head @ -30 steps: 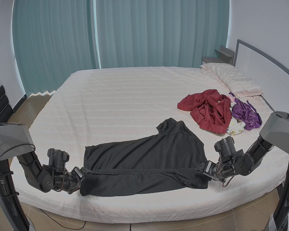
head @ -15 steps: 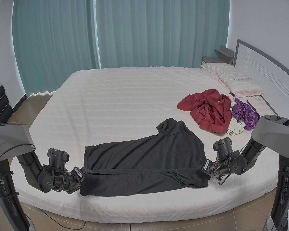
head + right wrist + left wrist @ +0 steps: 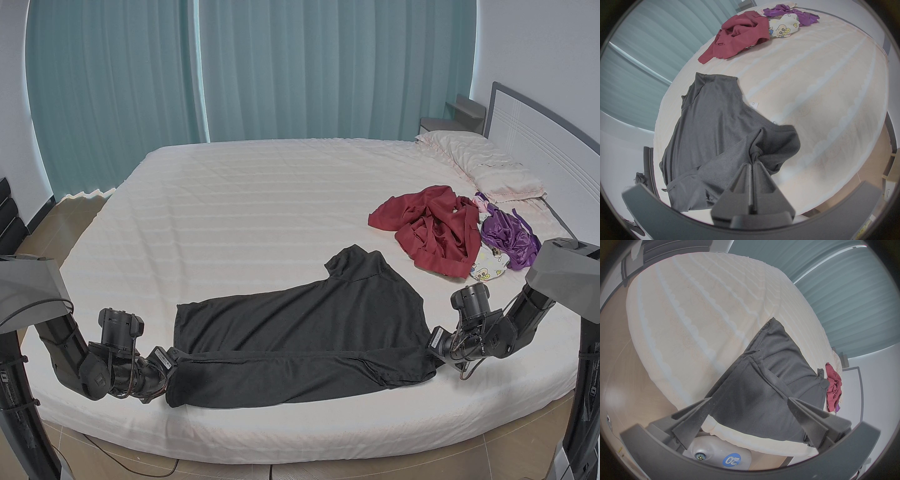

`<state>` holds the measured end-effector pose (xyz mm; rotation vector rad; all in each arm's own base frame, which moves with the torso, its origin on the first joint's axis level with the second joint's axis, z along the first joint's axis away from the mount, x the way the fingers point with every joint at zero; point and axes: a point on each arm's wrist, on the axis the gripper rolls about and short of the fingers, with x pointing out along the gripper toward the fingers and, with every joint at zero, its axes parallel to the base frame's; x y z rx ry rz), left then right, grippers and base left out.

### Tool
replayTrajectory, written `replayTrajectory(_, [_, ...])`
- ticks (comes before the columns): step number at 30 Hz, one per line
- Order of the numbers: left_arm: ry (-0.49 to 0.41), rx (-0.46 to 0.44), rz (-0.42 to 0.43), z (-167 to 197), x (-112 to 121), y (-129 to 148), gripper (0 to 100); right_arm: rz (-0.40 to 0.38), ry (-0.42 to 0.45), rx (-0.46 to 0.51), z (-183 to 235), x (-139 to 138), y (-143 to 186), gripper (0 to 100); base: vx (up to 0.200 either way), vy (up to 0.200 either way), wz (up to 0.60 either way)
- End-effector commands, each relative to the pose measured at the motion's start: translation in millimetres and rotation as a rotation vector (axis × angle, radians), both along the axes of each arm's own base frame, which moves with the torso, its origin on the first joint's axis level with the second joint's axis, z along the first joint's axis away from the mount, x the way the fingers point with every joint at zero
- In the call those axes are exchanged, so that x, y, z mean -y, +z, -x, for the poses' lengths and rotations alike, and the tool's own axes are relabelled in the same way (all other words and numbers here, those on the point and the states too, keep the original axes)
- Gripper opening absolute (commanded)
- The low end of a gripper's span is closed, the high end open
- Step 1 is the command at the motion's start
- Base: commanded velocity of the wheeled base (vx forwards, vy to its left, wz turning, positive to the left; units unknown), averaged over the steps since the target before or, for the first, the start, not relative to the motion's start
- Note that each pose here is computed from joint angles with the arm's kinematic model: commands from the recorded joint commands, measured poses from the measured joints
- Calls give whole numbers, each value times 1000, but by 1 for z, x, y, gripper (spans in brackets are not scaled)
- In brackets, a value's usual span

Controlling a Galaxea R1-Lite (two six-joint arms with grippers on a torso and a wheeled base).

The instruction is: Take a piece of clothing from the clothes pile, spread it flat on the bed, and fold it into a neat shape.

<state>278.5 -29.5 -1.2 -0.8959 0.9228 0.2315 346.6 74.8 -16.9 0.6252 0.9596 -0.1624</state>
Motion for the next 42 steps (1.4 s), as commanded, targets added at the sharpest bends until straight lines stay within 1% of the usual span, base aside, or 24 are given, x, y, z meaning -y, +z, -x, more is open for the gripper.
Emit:
replayTrajectory(1, [0, -2, 0, 0, 0, -1, 100, 1, -11, 5, -1, 5, 1, 0, 0, 0, 0])
replayTrajectory(4, [0, -2, 0, 0, 0, -1, 100, 4, -7, 5, -1, 5, 0, 0, 0, 0, 0])
replayTrajectory(5, [0, 0, 1, 0, 0, 0, 100, 1, -9, 19, -2, 5, 2, 100, 0, 0, 0])
replayTrajectory(9, [0, -2, 0, 0, 0, -1, 100, -9, -7, 83, -7, 5, 6, 100, 0, 0, 0])
replayTrajectory(15, [0, -3, 0, 0, 0, -1, 100, -14, -7, 102, -7, 4, 10, 100, 0, 0, 0])
replayTrajectory(20, [0, -2, 0, 0, 0, -1, 100, -26, -23, 143, 2, 6, 32, 100, 0, 0, 0])
replayTrajectory(21, [0, -2, 0, 0, 0, -1, 100, -26, -23, 143, 2, 6, 32, 100, 0, 0, 0])
replayTrajectory(23, [0, -2, 0, 0, 0, -1, 100, -43, -8, 128, 21, -2, 39, 100, 0, 0, 0])
replayTrajectory(24, [1, -1, -1, 0, 0, -1, 100, -52, -5, 124, 24, -6, 40, 100, 0, 0, 0])
replayTrajectory(26, [1, -3, -1, 0, 0, -1, 100, -97, -9, 103, 36, -20, 43, 100, 0, 0, 0])
replayTrajectory(27, [1, -3, -1, 0, 0, -1, 100, -97, -9, 103, 36, -20, 43, 100, 0, 0, 0])
replayTrajectory(29, [1, -3, -1, 0, 0, -1, 100, -137, 10, 86, 49, -38, 46, 100, 0, 0, 0])
replayTrajectory(30, [0, -3, 0, 0, 0, -1, 100, -140, 12, 88, 50, -40, 47, 100, 0, 0, 0])
replayTrajectory(34, [1, -3, -1, 0, 0, -1, 100, -162, 65, 59, 59, -65, 43, 100, 0, 0, 0])
replayTrajectory(37, [1, -3, -1, 0, 0, -1, 100, -153, 95, 34, 63, -80, 32, 100, 0, 0, 0])
replayTrajectory(40, [1, -1, -1, 0, 0, 0, 100, -109, 101, 27, 63, -90, 20, 100, 0, 0, 0])
replayTrajectory(42, [1, -3, -1, 0, 0, -1, 100, -93, 111, 21, 62, -98, 13, 100, 0, 0, 0])
